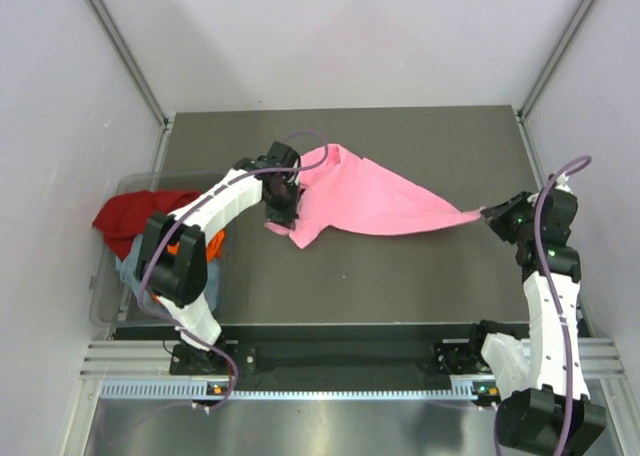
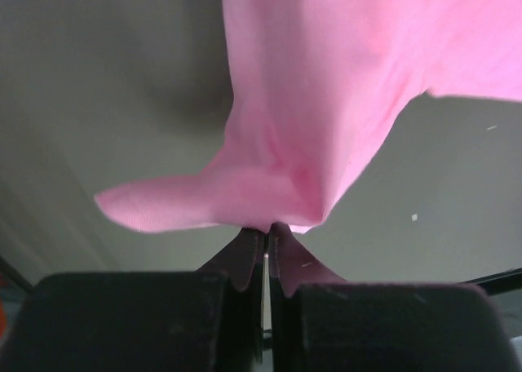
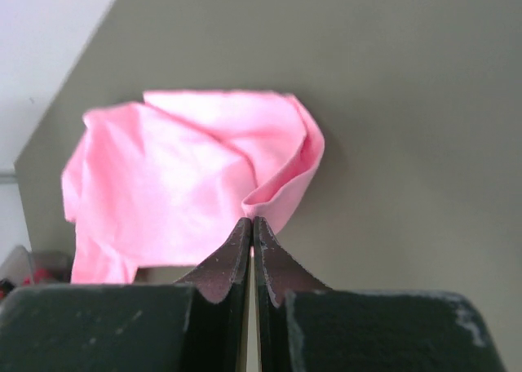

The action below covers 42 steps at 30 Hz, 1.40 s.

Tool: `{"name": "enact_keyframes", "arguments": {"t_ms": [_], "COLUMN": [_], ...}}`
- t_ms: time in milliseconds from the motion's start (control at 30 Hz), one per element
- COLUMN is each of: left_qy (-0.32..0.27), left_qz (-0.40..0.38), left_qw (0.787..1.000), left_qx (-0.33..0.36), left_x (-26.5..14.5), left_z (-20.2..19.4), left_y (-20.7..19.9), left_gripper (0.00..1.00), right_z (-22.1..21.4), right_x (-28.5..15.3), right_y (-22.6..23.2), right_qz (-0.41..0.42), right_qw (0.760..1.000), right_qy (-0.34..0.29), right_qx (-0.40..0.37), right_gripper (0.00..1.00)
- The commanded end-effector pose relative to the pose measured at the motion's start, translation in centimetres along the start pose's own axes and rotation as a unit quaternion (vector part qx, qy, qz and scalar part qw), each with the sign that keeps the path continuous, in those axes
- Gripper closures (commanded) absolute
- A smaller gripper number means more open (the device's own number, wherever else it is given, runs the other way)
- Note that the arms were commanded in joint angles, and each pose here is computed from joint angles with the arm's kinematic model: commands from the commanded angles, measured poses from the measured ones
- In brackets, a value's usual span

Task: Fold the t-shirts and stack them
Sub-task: Flatten the tshirt out

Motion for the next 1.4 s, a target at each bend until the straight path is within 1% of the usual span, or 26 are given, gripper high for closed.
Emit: {"name": "enact_keyframes", "arguments": {"t_ms": [0, 100, 133, 233, 267, 300, 367, 400, 433, 500, 533, 600, 700, 733, 800, 833, 900, 933, 1000, 1033, 1100, 1133, 1200, 1233, 1300, 1367], "left_qy": [0.035, 0.016, -0.004, -0.074, -0.104, -0.102, -0.137, -0.122, -0.13, -0.122, -0.126, -0.137, -0.17, -0.166, -0.162, -0.167, -0.187, -0.213, -0.233, -0.242, -0.23, -0.222, -0.193, -0.183, -0.16, -0.133], "left_qz": [0.003, 0.037, 0.066, 0.084, 0.071, 0.064, 0.009, -0.004, -0.024, -0.054, -0.064, -0.086, -0.051, -0.041, -0.027, -0.041, -0.049, -0.043, -0.037, -0.029, -0.016, -0.02, -0.015, -0.012, -0.003, -0.01], "left_qw": [0.999, 0.999, 0.997, 0.992, 0.989, 0.988, 0.979, 0.979, 0.97, 0.962, 0.95, 0.932, 0.914, 0.896, 0.871, 0.85, 0.835, 0.82, 0.814, 0.8, 0.792, 0.778, 0.777, 0.773, 0.776, 0.772], "left_qx": [-0.005, -0.016, -0.028, -0.065, -0.081, -0.095, -0.15, -0.166, -0.205, -0.238, -0.28, -0.324, -0.365, -0.41, -0.463, -0.498, -0.515, -0.529, -0.531, -0.548, -0.566, -0.587, -0.598, -0.608, -0.61, -0.622], "left_x": [1.8, 1.6, 1.1, -1.4, -1.9, -1.6, -2.5, -1.4, -1.8, -0.4, -0.6, -0.3, -0.4, -0.7, -0.8, -1.4, -2.3, -2.7, -3.3, -3.3, -2.3, -1.9, -0.1, 0.4, 2.0, 3.3], "left_z": [-0.8, 0.6, 1.2, 2.2, 2.6, 1.6, 1.2, -0.5, -1.0, -2.8, -3.2, -4.3, -5.0, -5.3, -5.7, -5.4, -5.2, -4.7, -4.6, -4.4, -4.8, -4.8, -5.1, -5.1, -5.3, -5.9], "left_y": [0.5, 0.9, 1.2, 1.1, 0.8, 0.9, 0.0, 0.1, -0.3, -0.8, -1.1, -2.1, -3.0, -3.1, -3.0, -3.2, -3.8, -3.8, -4.3, -4.2, -4.1, -4.1, -4.5, -4.7, -5.3, -5.6], "left_gripper": [0.93, 0.75, 0.64, 0.49, 0.49, 0.49, 0.49, 0.49, 0.5, 0.5, 0.5, 0.5, 0.48, 0.47, 0.44, 0.44, 0.44, 0.45, 0.4, 0.4, 0.43, 0.44, 0.49, 0.5, 0.5, 0.5], "right_z": [-1.8, -2.3, -2.3, -2.1, -2.1, -2.1, -2.1, -2.1, -2.1, -2.3, -2.3, -2.4, -2.1, -2.1, -2.1, -2.0, -2.1, -2.2, -2.4, -2.5, -2.5, -2.6, -2.6, -2.6, -2.5, -2.5], "right_x": [0.8, 1.2, 1.3, 1.2, 1.2, 1.2, 1.3, 1.4, 1.5, 1.9, 2.2, 2.7, 2.9, 3.0, 3.0, 3.0, 3.0, 2.9, 3.1, 3.1, 3.2, 3.4, 3.5, 3.7, 3.7, 3.8], "right_y": [-0.6, -1.2, -1.3, -1.1, -1.1, -1.0, -1.1, -1.1, -1.1, -1.2, -1.2, -1.1, -1.1, -1.1, -1.0, -1.0, -1.0, -1.0, -1.1, -1.1, -1.2, -1.3, -1.3, -1.3, -1.2, -1.3], "right_qz": [0.019, 0.006, 0.004, 0.007, 0.008, 0.009, 0.008, 0.011, 0.012, 0.017, 0.018, 0.021, 0.016, 0.014, 0.018, 0.019, 0.023, 0.025, 0.03, 0.032, 0.032, 0.031, 0.031, 0.031, 0.032, 0.032], "right_qw": [0.999, 0.998, 0.998, 0.998, 0.998, 0.999, 0.999, 0.999, 0.999, 0.999, 0.999, 0.998, 0.999, 0.999, 0.999, 0.999, 0.999, 0.999, 0.999, 0.999, 0.999, 0.999, 0.998, 0.998, 0.998, 0.998], "right_qy": [0.045, 0.057, 0.058, 0.054, 0.053, 0.049, 0.047, 0.044, 0.044, 0.047, 0.05, 0.051, 0.046, 0.046, 0.045, 0.044, 0.043, 0.043, 0.041, 0.04, 0.04, 0.042, 0.043, 0.045, 0.044, 0.045], "right_qx": [-0.012, -0.017, -0.019, -0.018, -0.018, -0.019, -0.017, -0.016, -0.012, -0.005, 0.001, 0.002, -0.001, -0.001, -0.001, 0.002, 0.005, 0.005, 0.01, 0.011, 0.013, 0.014, 0.014, 0.015, 0.016, 0.015], "right_gripper": [1.0, 1.0, 1.0, 1.0, 1.0, 1.0, 1.0, 1.0, 1.0, 1.0, 1.0, 1.0, 1.0, 1.0, 1.0, 1.0, 1.0, 1.0, 1.0, 1.0, 1.0, 1.0, 1.0, 1.0, 1.0, 1.0]}}
Point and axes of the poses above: each gripper's point midway between its finger pads, its own x axis out along the fingers, its own y axis along the line the jaws close on, z = x × y, the point moved 10 cm from there along -x, back along the fingers, and after that the axes turned 4 degrees about x, right-handed, at the moved point
